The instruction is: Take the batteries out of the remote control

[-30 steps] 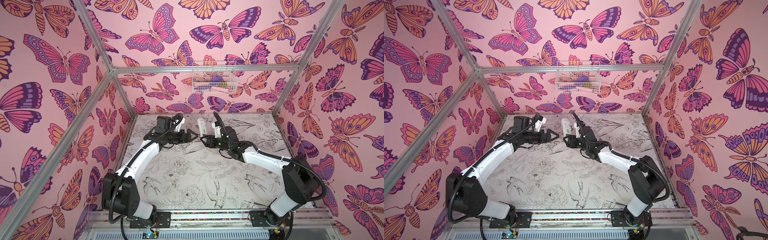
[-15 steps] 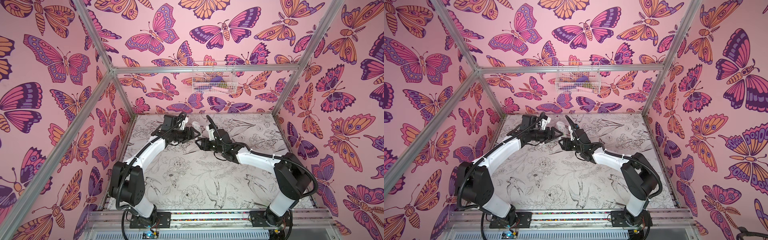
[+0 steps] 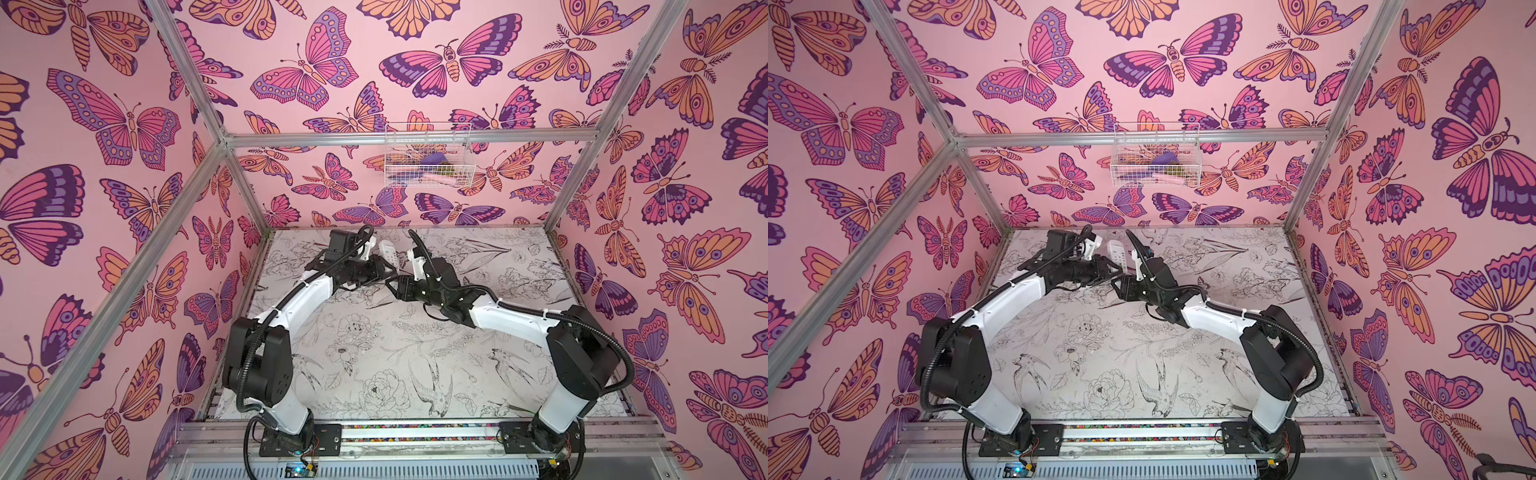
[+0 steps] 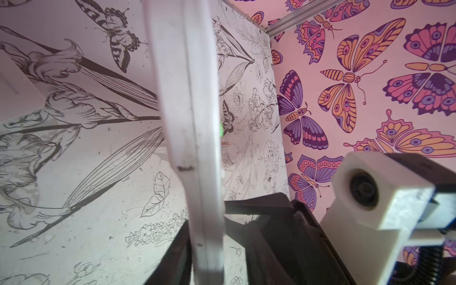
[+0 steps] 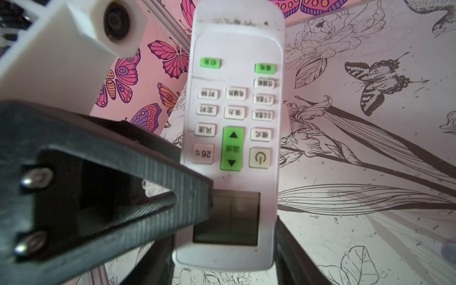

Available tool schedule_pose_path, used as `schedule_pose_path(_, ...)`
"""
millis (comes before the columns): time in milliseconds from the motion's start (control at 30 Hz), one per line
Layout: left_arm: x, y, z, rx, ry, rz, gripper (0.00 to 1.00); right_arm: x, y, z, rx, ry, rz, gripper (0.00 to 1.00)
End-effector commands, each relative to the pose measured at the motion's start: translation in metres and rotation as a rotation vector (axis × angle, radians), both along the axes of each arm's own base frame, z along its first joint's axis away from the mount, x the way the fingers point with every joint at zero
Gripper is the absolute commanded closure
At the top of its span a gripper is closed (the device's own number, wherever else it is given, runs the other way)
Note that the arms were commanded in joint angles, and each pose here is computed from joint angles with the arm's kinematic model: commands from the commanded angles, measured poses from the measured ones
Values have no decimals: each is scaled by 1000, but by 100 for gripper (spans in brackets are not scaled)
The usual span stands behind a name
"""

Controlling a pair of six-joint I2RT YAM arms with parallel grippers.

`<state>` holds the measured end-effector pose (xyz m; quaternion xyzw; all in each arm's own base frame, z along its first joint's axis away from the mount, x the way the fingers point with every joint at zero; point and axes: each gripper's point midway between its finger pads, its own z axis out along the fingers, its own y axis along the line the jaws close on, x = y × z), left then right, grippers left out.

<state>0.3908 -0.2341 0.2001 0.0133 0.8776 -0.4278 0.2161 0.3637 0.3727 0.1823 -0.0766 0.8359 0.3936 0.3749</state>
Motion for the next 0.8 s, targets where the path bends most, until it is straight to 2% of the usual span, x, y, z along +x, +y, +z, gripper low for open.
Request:
schedule_pose_path(0,-2,2,-1,23,-24,-4,75,4,13,21,45,-54,11,50)
schedule_pose_path(200,-6,9,8,73,-112,-26,86,-2,9,19,40,-46,7,42)
schedule_pose_path(333,-4,18,10,161,-172,-40,94,-8,2,20,42,-40,7,27)
schedule_pose_path(433,1,26,24,257,-264,-70,96,-21,-12,23,35,-36,1,21)
schedule_pose_path(533,8,37,47,391,-405,-121,97,-38,-42,20,6,-24,-56,18)
schedule_pose_path(633,13,46,71,546,-615,-204,97,-51,-74,14,-10,-4,-117,17)
schedule_pose_path(767,24,53,88,836,-885,-355,97,-60,-111,17,37,80,-178,16)
